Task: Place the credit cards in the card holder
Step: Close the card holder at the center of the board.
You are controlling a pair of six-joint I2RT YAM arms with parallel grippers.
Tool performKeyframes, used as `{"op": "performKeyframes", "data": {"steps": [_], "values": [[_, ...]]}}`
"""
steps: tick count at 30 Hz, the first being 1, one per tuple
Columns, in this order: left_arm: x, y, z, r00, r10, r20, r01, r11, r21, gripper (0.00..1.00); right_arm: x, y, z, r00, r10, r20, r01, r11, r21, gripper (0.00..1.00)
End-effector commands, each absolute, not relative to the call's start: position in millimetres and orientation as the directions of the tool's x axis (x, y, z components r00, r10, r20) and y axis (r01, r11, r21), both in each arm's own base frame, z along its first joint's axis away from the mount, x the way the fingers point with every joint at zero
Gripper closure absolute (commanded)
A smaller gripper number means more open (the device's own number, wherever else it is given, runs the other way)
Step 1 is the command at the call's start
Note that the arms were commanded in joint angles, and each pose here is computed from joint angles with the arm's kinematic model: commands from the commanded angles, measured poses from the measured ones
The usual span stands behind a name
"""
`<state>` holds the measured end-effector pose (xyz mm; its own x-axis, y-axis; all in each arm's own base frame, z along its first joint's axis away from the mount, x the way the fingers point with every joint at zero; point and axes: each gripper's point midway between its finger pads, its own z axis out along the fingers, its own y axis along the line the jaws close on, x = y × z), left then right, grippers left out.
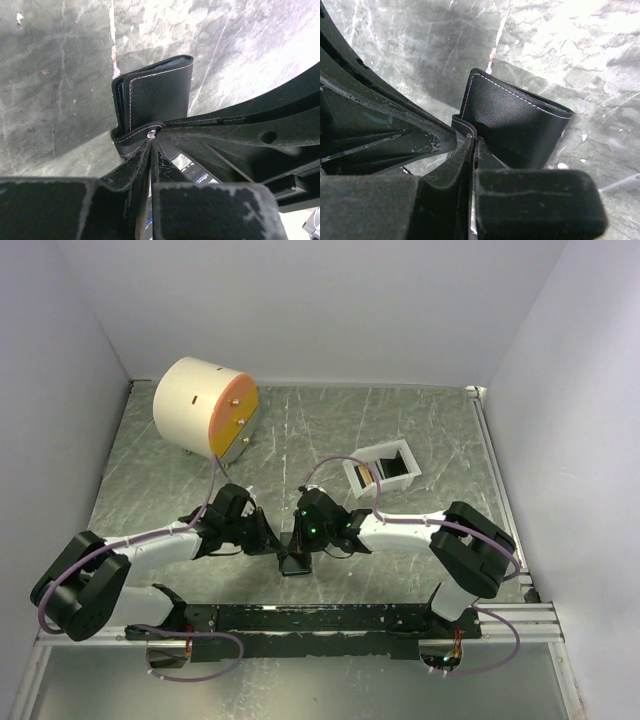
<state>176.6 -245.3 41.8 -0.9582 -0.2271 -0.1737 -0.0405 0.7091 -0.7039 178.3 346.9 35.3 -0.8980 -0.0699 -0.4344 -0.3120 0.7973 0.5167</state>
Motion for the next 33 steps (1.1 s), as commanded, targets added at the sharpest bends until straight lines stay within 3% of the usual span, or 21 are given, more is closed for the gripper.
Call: {"op": "performKeyframes", "data": {"steps": [1,8,17,33], "values": [[179,-252,43,-0.960,-0.209,-0.185,-0.018,0.707,-0.707,0.86,177,331,13,-0.911,-0.083,-0.404,-0.284,0.837,0.468,1.00],[180,-244,29,-0.962,-0.206,-0.177,-0.042,0.757,-0.652,0.86,176,332,11,-0.920,-0.093,-0.381,-0.280,0.836,0.471,1.00],[185,-247,46,-0.953,-0.221,-0.206,-0.026,0.740,-0.672,0.83,178,349,48,-0.895,-0.119,-0.430,-0.357,0.771,0.528,1.00],[200,-252,22,-0.955,-0.227,-0.190,-0.060,0.777,-0.627,0.87,179,327,31,-0.894,-0.124,-0.431,-0.339,0.815,0.470,1.00]]}}
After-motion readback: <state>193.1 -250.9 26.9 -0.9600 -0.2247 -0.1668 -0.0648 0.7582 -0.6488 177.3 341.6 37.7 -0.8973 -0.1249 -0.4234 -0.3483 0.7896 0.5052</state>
